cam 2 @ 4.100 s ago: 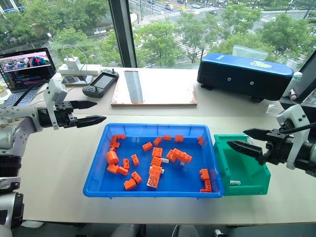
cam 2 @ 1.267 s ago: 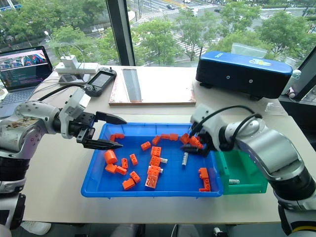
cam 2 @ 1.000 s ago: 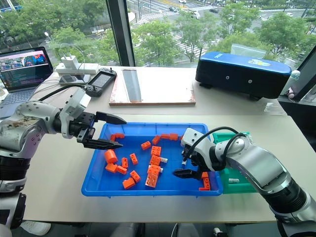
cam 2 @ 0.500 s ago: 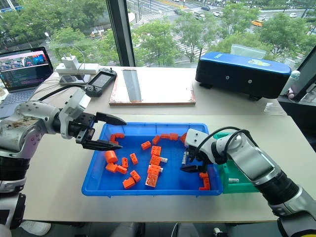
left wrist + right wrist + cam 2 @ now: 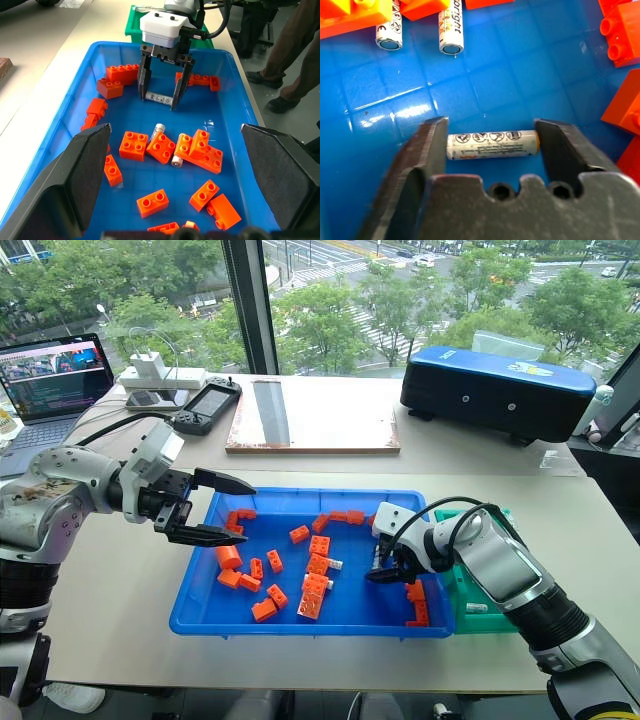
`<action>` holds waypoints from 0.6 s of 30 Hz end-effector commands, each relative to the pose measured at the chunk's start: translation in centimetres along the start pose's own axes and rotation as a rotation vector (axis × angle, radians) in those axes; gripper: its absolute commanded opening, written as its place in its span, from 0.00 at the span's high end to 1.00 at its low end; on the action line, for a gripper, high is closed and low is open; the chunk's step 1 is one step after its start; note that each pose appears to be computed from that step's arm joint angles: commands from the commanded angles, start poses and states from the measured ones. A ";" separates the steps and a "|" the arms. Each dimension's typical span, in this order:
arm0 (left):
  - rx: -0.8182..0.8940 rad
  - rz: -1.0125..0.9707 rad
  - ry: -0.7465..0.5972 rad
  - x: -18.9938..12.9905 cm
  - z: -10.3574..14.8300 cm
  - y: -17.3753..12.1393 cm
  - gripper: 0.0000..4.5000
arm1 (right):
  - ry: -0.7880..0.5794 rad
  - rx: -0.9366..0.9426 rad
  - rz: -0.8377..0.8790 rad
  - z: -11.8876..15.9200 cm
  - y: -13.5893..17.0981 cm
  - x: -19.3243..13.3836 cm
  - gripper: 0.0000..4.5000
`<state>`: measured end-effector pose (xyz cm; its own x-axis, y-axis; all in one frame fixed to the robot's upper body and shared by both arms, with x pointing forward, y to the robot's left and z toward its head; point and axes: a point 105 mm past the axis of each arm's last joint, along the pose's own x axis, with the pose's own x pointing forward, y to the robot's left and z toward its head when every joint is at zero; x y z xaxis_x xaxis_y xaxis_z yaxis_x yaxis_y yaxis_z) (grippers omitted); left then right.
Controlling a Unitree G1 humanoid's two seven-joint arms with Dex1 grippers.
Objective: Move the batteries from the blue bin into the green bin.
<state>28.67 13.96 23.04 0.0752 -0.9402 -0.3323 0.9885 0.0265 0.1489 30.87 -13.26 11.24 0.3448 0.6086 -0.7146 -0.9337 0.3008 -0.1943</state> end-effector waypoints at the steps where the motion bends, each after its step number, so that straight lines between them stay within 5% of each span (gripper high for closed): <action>1: 0.041 -0.008 -0.014 -0.2 1.0 -0.3 0.00 | -0.043 -0.063 -0.062 2.1 -0.9 -1.8 0.45; 9: 0.033 -0.048 -0.055 0.4 1.6 -0.5 0.00 | -0.141 -0.099 -0.152 6.1 -1.9 -8.4 0.45; 13: 0.031 -0.067 -0.135 1.2 2.7 -0.4 0.00 | 0.021 -0.114 -0.397 4.0 -5.3 -14.5 0.45; 18: 0.035 -0.089 -0.186 1.9 3.6 -0.4 0.00 | 0.180 -0.038 -0.401 0.1 -4.7 -17.5 0.45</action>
<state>28.21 11.26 24.37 -0.0304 -0.9806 -0.1935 0.9917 -0.0537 0.1168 29.81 -25.00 24.24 0.6618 0.3061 -0.6843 -0.7297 0.4723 -0.4944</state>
